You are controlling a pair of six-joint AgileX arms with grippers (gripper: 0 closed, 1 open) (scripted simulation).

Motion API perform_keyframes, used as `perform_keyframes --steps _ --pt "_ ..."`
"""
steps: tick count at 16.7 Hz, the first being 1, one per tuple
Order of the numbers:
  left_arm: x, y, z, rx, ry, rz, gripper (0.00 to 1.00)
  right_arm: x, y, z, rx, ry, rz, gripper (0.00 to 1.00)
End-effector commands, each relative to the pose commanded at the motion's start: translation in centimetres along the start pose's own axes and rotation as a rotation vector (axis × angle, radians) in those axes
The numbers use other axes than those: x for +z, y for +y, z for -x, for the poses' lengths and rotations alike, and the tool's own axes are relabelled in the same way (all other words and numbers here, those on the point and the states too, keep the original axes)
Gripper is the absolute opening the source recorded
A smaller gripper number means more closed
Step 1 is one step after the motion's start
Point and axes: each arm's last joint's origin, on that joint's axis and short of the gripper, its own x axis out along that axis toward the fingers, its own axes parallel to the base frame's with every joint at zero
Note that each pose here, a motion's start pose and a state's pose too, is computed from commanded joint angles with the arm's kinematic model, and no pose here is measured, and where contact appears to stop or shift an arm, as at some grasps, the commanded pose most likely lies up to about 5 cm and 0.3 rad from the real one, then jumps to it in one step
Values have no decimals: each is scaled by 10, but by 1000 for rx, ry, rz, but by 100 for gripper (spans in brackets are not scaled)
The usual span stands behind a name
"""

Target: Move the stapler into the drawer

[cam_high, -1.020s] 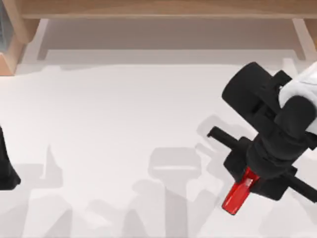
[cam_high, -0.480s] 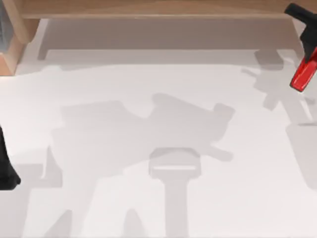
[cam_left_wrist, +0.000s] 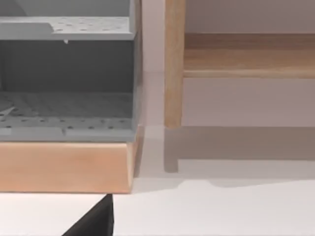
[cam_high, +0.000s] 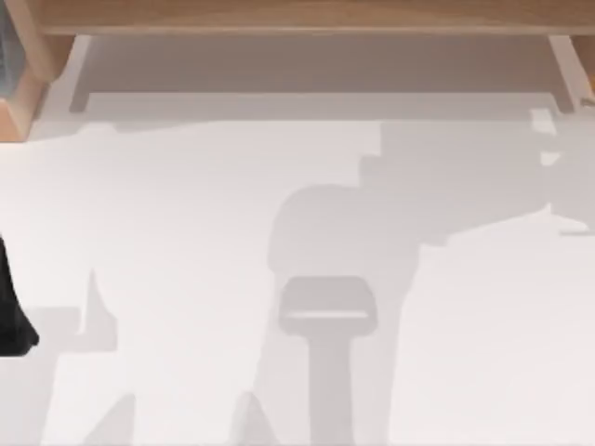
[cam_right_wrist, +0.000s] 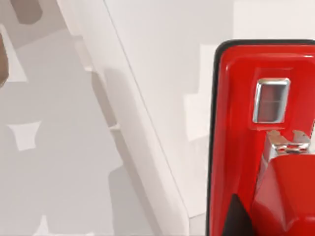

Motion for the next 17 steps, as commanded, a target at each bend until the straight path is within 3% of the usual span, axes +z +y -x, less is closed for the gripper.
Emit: perform_keyframes --steps 4,9,17 --pt "0 0 0 0 0 0 100 23 -42 -42 -28 75 163 0" --pt "0 0 0 0 0 0 100 26 -49 -100 -30 214 341 0" --pt "0 0 0 0 0 0 100 24 -50 -115 -30 263 371 0"
